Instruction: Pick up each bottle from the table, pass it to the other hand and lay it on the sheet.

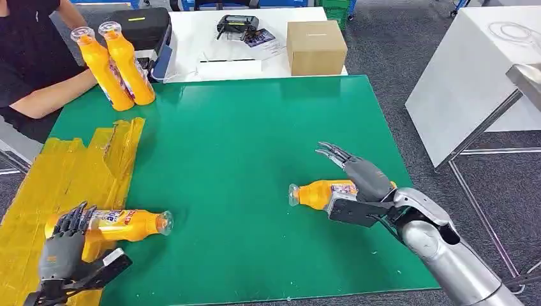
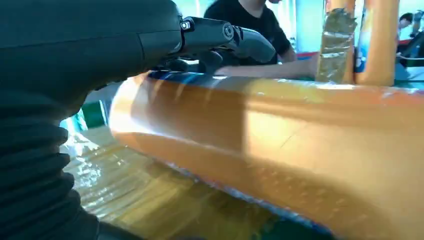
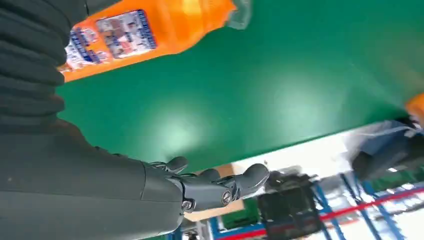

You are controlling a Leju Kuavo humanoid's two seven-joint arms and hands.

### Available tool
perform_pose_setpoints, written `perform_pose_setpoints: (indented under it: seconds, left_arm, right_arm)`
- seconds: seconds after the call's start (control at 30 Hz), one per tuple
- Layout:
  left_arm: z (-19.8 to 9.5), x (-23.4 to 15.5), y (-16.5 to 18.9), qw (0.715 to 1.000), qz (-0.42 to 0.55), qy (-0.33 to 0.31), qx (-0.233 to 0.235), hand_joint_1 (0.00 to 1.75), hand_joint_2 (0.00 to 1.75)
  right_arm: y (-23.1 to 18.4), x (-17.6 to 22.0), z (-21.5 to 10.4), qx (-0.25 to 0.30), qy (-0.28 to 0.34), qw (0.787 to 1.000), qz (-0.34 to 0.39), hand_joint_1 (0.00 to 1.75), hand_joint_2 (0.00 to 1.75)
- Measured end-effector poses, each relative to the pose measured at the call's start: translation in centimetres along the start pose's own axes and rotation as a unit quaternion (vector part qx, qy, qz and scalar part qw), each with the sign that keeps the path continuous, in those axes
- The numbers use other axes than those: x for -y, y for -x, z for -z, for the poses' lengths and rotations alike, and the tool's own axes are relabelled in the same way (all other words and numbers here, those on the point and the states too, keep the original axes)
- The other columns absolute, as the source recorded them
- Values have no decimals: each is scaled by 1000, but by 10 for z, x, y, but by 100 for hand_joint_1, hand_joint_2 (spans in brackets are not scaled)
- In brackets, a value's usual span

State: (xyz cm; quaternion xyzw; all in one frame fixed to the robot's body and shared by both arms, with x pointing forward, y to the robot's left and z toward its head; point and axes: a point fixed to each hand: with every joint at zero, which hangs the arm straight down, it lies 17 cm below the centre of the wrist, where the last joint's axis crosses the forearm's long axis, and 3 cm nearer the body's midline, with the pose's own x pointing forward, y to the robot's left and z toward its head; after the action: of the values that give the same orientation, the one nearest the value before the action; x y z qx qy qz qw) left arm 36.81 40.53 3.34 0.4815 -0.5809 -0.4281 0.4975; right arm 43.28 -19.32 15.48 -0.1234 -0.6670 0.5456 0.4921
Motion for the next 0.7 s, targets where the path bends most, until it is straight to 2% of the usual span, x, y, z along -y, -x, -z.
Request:
perform_pose_setpoints:
  seconds: [0.17,0.37,0.5,0.6,0.7]
  left_arm:
    - [3,-6,-2,999,-46,-8,-1,0,0]
    - [17,-47,-14,976,-203,-75,16,0,0]
    - [33,-82,-29,933,-342,-108,39,0,0]
    - [42,-114,-48,872,-467,-124,79,0,0]
    - [47,-136,-58,854,-492,-138,100,0,0]
  right_arm:
    - [28,0,4,-35,-12,999,-10,0,175]
    - [63,-5,0,-83,-20,996,-27,0,175]
    - [90,-15,-7,-118,-32,992,-36,0,175]
    - [109,-23,-15,-142,-39,988,-43,0,175]
    - [120,-30,-20,-156,-46,986,-43,0,175]
